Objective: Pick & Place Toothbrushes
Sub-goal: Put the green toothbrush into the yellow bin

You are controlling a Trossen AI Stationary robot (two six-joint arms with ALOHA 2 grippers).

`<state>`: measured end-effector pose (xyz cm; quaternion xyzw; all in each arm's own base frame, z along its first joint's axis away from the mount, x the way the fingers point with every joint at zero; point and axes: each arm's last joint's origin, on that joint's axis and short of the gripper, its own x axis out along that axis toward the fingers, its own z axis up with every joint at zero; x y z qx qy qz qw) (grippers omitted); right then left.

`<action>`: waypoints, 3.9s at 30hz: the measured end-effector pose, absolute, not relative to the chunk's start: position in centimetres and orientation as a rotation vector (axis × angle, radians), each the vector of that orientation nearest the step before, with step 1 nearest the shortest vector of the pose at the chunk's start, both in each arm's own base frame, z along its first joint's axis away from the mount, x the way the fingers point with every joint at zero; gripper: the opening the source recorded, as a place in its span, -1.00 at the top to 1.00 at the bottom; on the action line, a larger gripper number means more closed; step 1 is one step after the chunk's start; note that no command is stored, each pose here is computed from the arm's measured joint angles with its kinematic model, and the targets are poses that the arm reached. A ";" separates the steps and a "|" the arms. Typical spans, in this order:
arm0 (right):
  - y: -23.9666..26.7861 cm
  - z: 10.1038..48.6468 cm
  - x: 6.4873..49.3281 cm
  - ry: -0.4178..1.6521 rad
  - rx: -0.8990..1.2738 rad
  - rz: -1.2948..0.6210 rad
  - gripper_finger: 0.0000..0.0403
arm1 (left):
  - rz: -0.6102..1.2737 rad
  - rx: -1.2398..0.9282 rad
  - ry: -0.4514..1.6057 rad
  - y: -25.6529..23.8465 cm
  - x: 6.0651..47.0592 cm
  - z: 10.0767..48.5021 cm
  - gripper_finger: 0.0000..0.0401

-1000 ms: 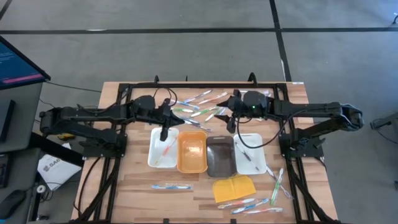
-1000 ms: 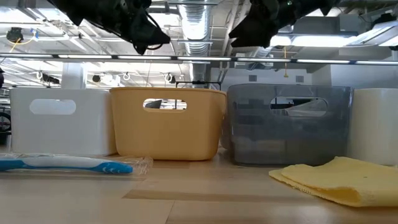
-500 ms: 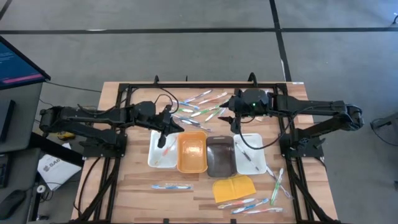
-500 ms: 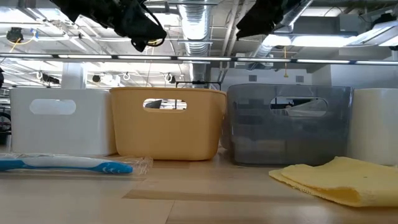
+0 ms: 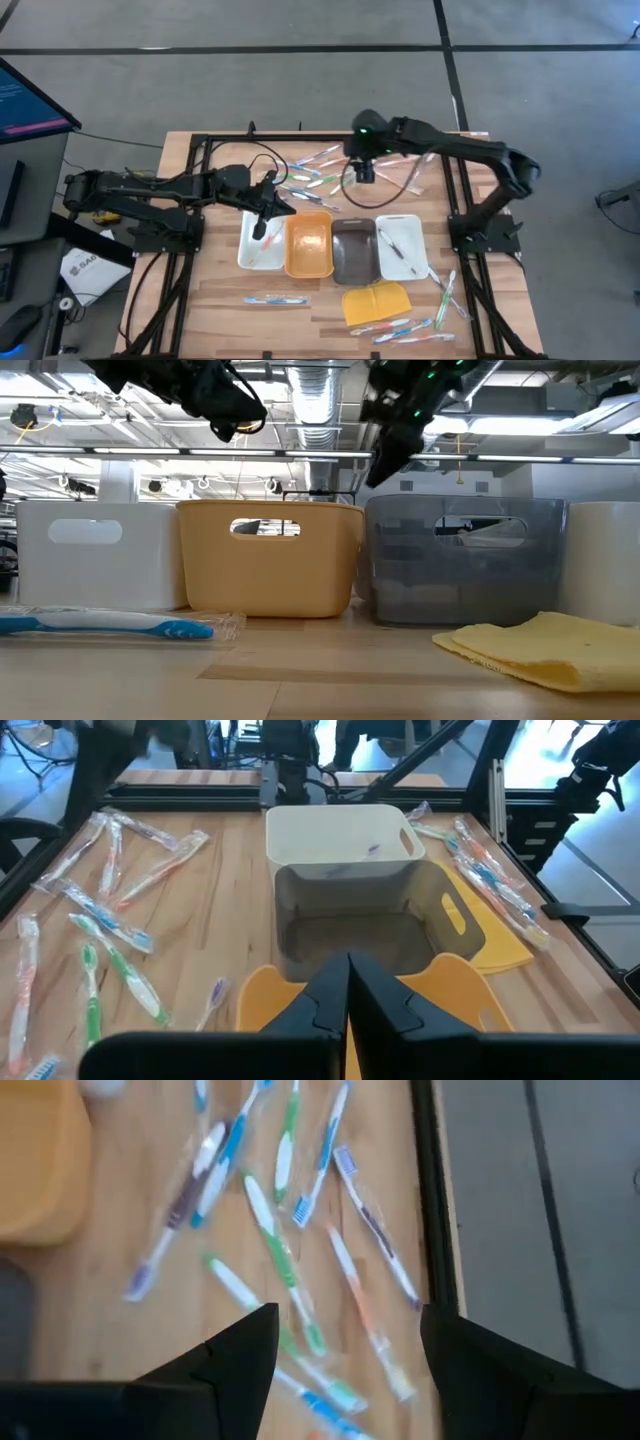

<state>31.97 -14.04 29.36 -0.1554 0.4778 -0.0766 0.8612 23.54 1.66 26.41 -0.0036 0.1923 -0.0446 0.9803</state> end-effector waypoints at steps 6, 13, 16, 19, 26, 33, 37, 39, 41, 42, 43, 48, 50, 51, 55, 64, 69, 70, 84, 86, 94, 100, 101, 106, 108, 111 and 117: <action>-16.0 25.7 35.4 1.123 -0.417 -0.054 -0.17 | -0.090 -0.007 0.395 1.7 23.5 26.2 0.99; -18.6 21.8 37.2 1.192 -0.364 0.010 0.00 | -0.086 -0.005 0.425 1.8 23.2 25.2 0.99; -19.3 20.4 37.6 1.231 -0.326 0.051 0.09 | -0.087 -0.003 0.424 1.8 23.2 25.1 0.99; -19.6 19.3 38.1 1.257 -0.306 0.087 0.17 | -0.089 0.008 0.422 1.8 23.2 25.2 0.99; -19.4 17.9 38.5 1.270 -0.289 0.143 0.29 | -0.090 0.015 0.422 1.8 23.2 25.2 0.99; -19.5 18.2 38.7 1.229 -0.300 0.148 0.34 | -0.090 0.015 0.420 1.8 23.3 25.2 0.99; -19.5 18.2 38.8 1.229 -0.294 0.145 0.31 | -0.090 0.016 0.417 1.8 23.3 25.2 0.99; -19.5 18.2 38.8 1.228 -0.292 0.146 0.29 | -0.090 0.015 0.415 1.8 23.3 25.2 0.99; -19.4 18.1 38.8 1.217 -0.264 0.150 0.27 | -0.090 0.014 0.415 1.8 23.3 25.2 0.99; -19.4 17.8 38.8 1.215 -0.249 0.160 0.26 | -0.090 0.013 0.415 1.8 23.3 25.2 0.99; -19.2 17.4 39.0 1.219 -0.245 0.166 0.25 | -0.090 0.013 0.415 1.8 23.3 25.2 0.99; -19.0 17.0 39.3 1.219 -0.243 0.170 0.22 | -0.091 0.014 0.415 1.8 23.3 25.2 0.99; -19.0 16.9 39.3 1.224 -0.242 0.170 0.21 | -0.091 0.015 0.415 1.8 23.3 25.2 0.99; -19.0 16.8 39.3 1.227 -0.244 0.169 0.21 | -0.091 0.015 0.415 1.8 23.3 25.2 0.99; -19.4 16.8 38.9 1.252 -0.249 0.159 0.21 | -0.091 0.015 0.415 1.8 23.3 25.2 0.99; -19.3 16.6 38.4 1.297 -0.226 0.175 0.20 | -0.090 0.014 0.415 1.8 23.3 25.2 0.99; -19.9 15.9 37.7 1.352 -0.188 0.190 0.20 | -0.090 0.013 0.415 1.8 23.3 25.2 0.99; -20.2 15.7 37.4 1.368 -0.174 0.192 0.20 | -0.090 0.013 0.415 1.8 23.3 25.2 0.99; -22.1 14.1 36.5 1.411 -0.126 0.166 0.19 | -0.090 0.013 0.416 1.8 23.3 25.2 0.99; -22.0 14.1 36.5 1.420 -0.132 0.164 0.20 | -0.090 0.013 0.416 1.8 23.3 25.2 0.99; -21.0 14.1 37.0 1.423 -0.152 0.190 0.23 | -0.091 0.014 0.416 1.8 23.3 25.2 0.99; -20.6 14.4 37.4 1.418 -0.166 0.201 0.22 | -0.091 0.014 0.416 1.8 23.3 25.2 0.99; -20.6 14.5 37.5 1.413 -0.169 0.199 0.22 | -0.091 0.014 0.416 1.8 23.3 25.2 0.99; -20.9 15.5 37.9 1.393 -0.180 0.187 0.25 | -0.091 0.014 0.416 1.8 23.3 25.2 0.99; -21.0 15.7 38.1 1.386 -0.183 0.183 0.29 | -0.091 0.014 0.416 1.8 23.3 25.2 0.99; -21.0 15.8 38.0 1.391 -0.181 0.186 0.35 | -0.091 0.014 0.416 1.8 23.3 25.2 0.99; -20.7 15.8 38.1 1.393 -0.196 0.203 0.42 | -0.091 0.015 0.416 1.8 23.3 25.2 0.99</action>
